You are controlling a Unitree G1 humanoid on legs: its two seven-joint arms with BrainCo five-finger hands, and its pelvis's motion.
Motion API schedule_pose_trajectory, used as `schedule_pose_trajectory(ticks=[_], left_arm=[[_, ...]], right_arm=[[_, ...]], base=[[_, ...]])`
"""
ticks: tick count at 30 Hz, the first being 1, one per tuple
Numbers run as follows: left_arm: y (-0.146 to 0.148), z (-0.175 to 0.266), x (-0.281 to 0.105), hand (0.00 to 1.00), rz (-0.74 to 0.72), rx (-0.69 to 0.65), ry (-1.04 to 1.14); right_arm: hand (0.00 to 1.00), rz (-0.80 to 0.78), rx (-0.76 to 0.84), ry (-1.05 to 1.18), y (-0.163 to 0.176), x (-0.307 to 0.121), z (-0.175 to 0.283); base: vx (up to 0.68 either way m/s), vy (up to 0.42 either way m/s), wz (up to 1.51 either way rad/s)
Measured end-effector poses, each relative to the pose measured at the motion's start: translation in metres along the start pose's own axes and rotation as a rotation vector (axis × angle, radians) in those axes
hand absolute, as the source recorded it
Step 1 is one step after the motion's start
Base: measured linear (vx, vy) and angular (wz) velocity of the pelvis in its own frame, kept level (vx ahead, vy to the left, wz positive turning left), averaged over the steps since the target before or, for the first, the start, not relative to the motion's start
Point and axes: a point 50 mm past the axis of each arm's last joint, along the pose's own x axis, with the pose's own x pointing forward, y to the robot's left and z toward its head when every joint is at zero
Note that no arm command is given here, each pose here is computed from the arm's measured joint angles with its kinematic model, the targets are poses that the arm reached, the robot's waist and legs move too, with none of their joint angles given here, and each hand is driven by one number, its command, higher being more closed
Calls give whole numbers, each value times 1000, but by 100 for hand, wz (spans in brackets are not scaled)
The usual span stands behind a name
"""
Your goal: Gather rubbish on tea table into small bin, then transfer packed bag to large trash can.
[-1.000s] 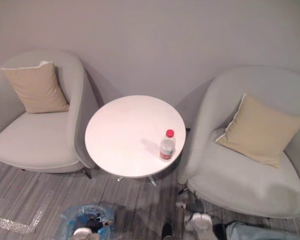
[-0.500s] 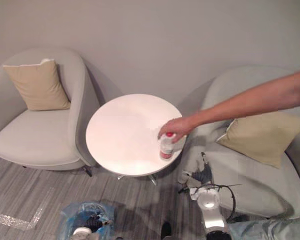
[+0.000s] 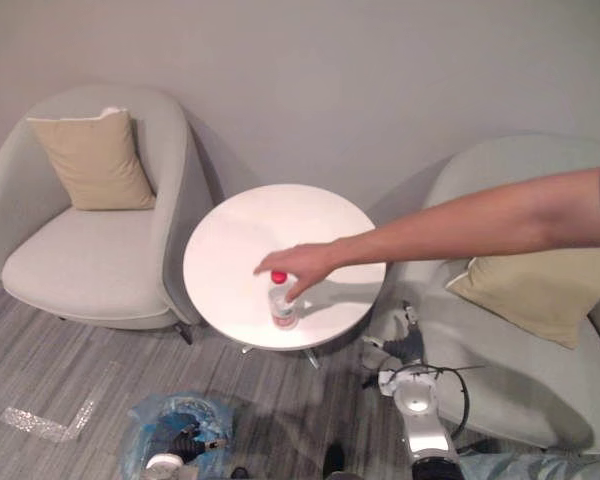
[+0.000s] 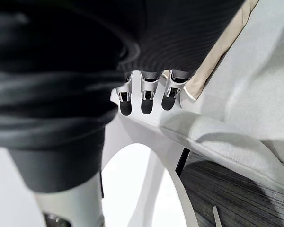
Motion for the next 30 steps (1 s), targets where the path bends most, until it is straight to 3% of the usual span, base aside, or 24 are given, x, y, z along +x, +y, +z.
schedule_pose_trajectory(ticks=[13, 30], left_arm=[[0, 2, 0, 0, -21, 35, -13], [-2, 20, 2, 0, -30, 71, -96]], right_arm=[[0, 62, -48, -29, -2, 4, 4], [0, 243, -119, -196, 41, 25, 51]], base=[[5, 9, 6], [-11, -1, 21]])
